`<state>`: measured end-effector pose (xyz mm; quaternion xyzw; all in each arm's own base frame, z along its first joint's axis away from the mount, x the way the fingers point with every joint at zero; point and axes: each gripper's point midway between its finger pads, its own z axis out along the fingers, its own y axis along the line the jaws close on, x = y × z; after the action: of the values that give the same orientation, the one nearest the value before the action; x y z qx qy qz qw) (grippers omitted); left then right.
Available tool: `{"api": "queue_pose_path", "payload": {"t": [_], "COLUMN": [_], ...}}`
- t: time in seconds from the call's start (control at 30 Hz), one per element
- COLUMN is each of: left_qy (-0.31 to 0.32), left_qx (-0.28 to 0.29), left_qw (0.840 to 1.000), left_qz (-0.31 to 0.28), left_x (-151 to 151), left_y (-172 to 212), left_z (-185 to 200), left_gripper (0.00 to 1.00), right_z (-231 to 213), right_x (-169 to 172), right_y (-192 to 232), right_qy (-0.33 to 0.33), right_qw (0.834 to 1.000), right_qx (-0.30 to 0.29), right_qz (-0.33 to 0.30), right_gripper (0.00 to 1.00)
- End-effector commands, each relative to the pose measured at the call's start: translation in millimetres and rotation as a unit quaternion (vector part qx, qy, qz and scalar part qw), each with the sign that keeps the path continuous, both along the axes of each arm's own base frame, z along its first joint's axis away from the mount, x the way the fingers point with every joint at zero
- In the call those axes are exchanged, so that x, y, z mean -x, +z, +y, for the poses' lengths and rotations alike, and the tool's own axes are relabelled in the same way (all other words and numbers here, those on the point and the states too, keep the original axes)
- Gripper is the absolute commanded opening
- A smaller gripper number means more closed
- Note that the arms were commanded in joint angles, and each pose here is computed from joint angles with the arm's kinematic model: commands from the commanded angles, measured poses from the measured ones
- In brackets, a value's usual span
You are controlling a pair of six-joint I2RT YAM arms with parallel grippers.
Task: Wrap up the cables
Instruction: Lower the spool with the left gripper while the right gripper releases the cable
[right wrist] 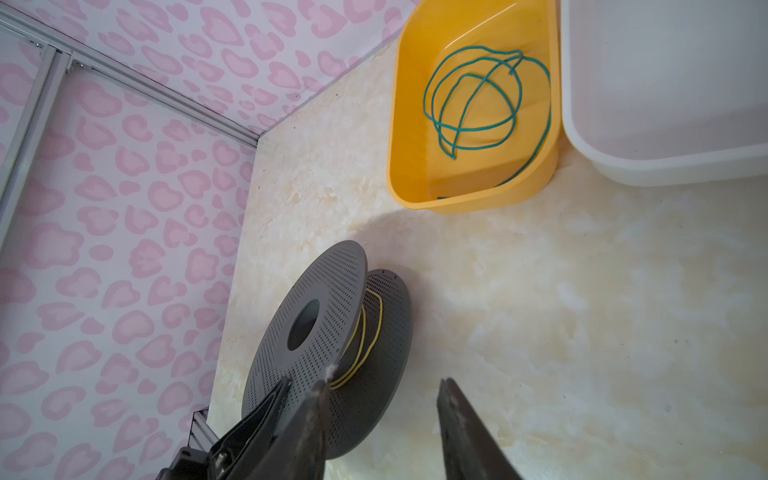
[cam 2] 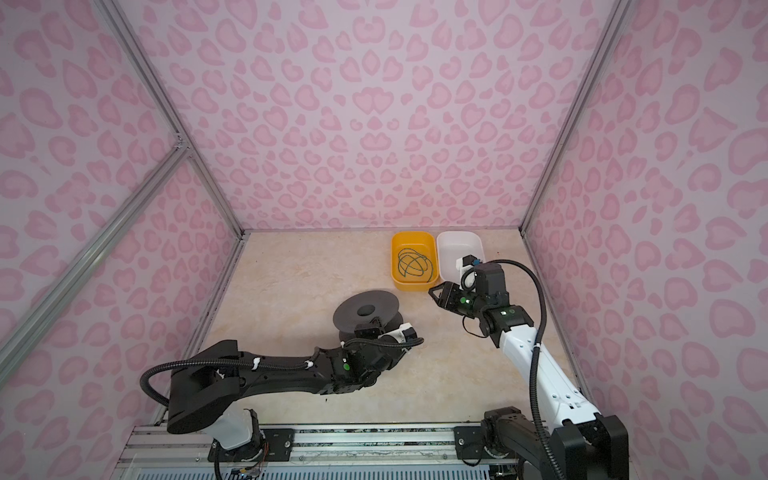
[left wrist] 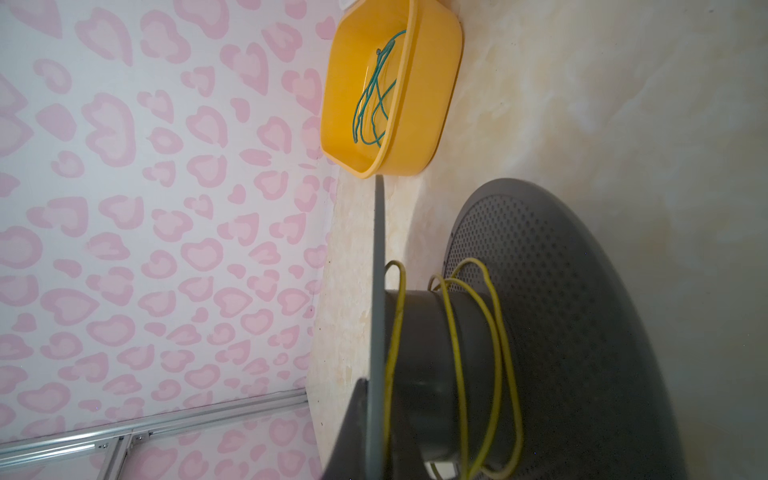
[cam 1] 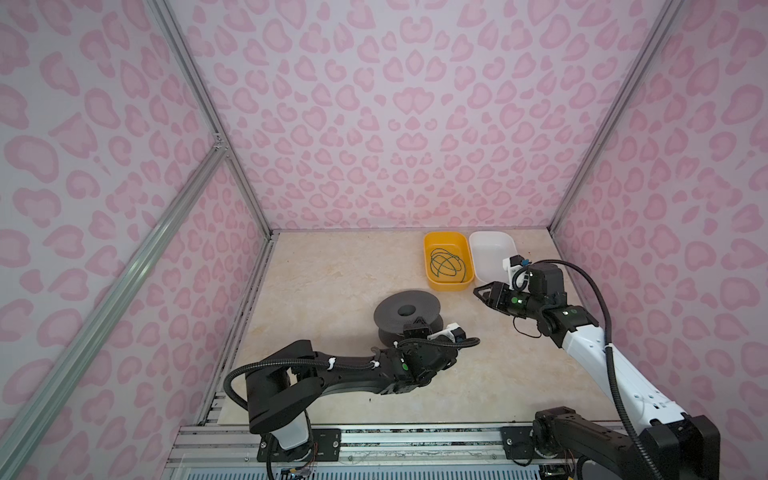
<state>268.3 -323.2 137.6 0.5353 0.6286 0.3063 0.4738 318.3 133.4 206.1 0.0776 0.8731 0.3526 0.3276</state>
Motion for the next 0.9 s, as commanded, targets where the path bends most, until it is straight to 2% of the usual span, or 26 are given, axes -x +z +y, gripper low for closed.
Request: {"api": "queue_pose_path", "payload": {"t": [0.0,0.2,0.33,0.53,0.57,0.6,0.87], "left_qy": [-0.002,-0.010,-0.023,-0.031,-0.036,-0.038,-0.063], "left_qx": [0.044,0.024,0.024,0.027,0.033,0.037,0.042], "left_qw": [0.999,0.998,0.993,0.983,0.981,0.980,0.968], "left_qz": [0.005,0.054,0.114,0.176,0.188,0.194,0.239], "left_x": [1,10,21,35,39,40,56], "left_y": [-1,-32,-49,-54,-51,-45,0], "left_z": [-16,-22,-28,-30,-32,-32,-32], "left_gripper": [0.06,0.19,0.34,0.68,0.88,0.98,0.97], "right_z": [-6,-12,-13,-15,-16,-16,-21], "right_x": [-4,1,4,11,12,13,12], "right_y": [6,12,10,-1,-2,-4,-4], "right_qy": [-0.017,-0.025,-0.028,-0.032,-0.033,-0.032,-0.043], "right_qw": [1.000,0.999,0.999,0.999,0.999,0.999,0.999], "right_qx": [0.006,0.008,0.007,0.007,0.011,0.014,0.026], "right_qz": [-0.020,-0.028,-0.026,-0.015,-0.012,-0.009,-0.006], "right_gripper": [0.47,0.50,0.53,0.57,0.58,0.59,0.62]}}
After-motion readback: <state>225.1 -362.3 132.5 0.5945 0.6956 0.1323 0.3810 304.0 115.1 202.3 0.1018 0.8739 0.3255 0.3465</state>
